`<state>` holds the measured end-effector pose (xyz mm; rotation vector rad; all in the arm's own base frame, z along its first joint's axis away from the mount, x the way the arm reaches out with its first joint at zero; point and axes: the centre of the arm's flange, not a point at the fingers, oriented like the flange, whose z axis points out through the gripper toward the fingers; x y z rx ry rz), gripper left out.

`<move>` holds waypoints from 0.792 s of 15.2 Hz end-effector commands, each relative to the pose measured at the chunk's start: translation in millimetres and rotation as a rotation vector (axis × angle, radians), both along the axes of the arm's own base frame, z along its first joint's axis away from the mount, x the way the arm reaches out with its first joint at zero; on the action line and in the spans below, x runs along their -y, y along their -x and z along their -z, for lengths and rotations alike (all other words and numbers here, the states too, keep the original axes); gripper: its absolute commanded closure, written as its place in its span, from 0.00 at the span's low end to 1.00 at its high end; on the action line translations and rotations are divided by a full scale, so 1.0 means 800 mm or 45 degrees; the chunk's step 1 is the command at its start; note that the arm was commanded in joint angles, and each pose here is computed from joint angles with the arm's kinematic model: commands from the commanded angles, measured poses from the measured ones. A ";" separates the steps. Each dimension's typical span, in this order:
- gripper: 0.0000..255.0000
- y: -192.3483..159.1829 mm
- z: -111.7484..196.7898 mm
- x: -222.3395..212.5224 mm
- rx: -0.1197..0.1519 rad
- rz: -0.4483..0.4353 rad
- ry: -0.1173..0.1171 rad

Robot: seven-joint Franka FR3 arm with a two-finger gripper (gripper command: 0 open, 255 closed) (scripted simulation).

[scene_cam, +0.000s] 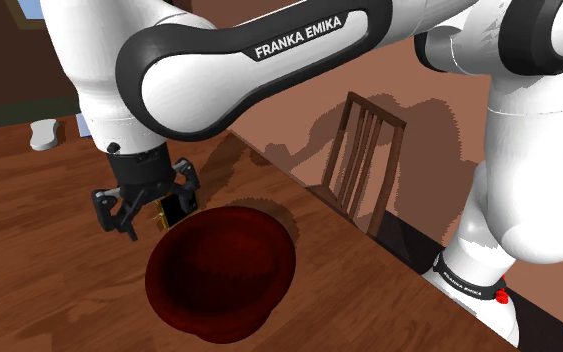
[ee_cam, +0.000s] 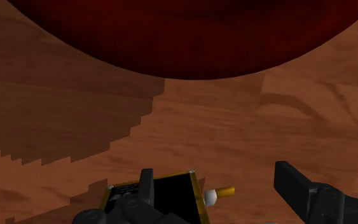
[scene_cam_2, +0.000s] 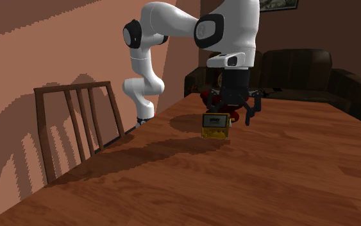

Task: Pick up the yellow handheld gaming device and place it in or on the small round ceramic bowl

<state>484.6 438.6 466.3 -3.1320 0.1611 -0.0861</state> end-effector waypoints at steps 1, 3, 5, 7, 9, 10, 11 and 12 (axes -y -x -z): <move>0.00 0.000 0.000 0.000 0.000 0.000 0.000; 0.00 0.000 0.000 0.000 0.000 0.000 0.000; 1.00 0.000 0.000 0.000 0.000 0.000 0.000; 1.00 0.000 0.000 0.000 0.000 0.000 0.000; 1.00 0.000 0.000 0.000 0.000 0.000 0.000; 1.00 0.000 0.000 0.000 0.000 0.000 0.000; 1.00 0.000 0.000 0.000 0.000 0.000 0.000; 1.00 0.000 0.000 0.000 0.000 0.000 0.000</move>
